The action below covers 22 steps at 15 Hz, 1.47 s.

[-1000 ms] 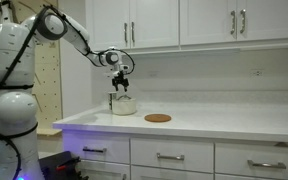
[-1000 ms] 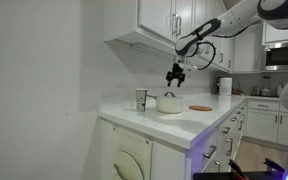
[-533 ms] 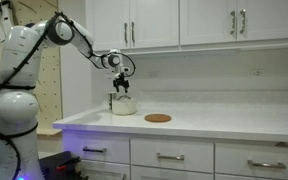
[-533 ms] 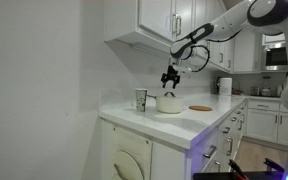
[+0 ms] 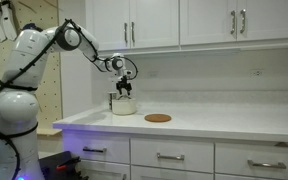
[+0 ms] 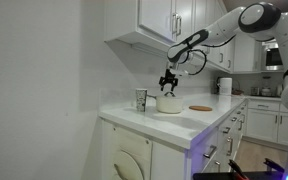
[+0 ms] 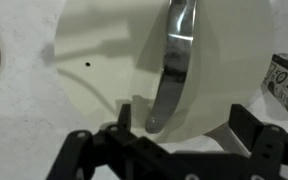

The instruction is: Close the drawer, uncover the pot and put the lid on the mat, and then open the second overhead cabinet door from the left

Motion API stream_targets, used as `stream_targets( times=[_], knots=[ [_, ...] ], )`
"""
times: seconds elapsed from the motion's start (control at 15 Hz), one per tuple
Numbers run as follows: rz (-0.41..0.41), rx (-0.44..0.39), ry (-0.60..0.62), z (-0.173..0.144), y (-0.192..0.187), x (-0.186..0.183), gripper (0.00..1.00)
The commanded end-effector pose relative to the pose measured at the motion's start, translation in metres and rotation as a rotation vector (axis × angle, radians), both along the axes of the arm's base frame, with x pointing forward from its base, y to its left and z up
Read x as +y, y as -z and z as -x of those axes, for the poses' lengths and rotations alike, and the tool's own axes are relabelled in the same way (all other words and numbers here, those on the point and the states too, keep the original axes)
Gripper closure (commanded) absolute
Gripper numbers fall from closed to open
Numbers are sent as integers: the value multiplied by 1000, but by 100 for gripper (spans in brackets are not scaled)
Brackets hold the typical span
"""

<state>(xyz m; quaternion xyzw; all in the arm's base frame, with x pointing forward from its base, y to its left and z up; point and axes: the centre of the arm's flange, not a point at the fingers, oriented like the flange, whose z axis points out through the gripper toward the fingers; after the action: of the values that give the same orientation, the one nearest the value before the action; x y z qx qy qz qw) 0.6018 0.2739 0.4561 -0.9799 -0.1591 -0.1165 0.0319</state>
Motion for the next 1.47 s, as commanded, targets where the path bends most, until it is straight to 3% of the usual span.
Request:
stream_targets(
  times=[0.0, 0.8, 0.93, 1.4],
  knots=[
    [25, 11, 43, -18, 1, 7, 0],
    [101, 59, 148, -24, 8, 5, 0],
    [108, 74, 152, -24, 9, 4, 25],
    [111, 90, 163, -25, 7, 1, 80]
  ],
)
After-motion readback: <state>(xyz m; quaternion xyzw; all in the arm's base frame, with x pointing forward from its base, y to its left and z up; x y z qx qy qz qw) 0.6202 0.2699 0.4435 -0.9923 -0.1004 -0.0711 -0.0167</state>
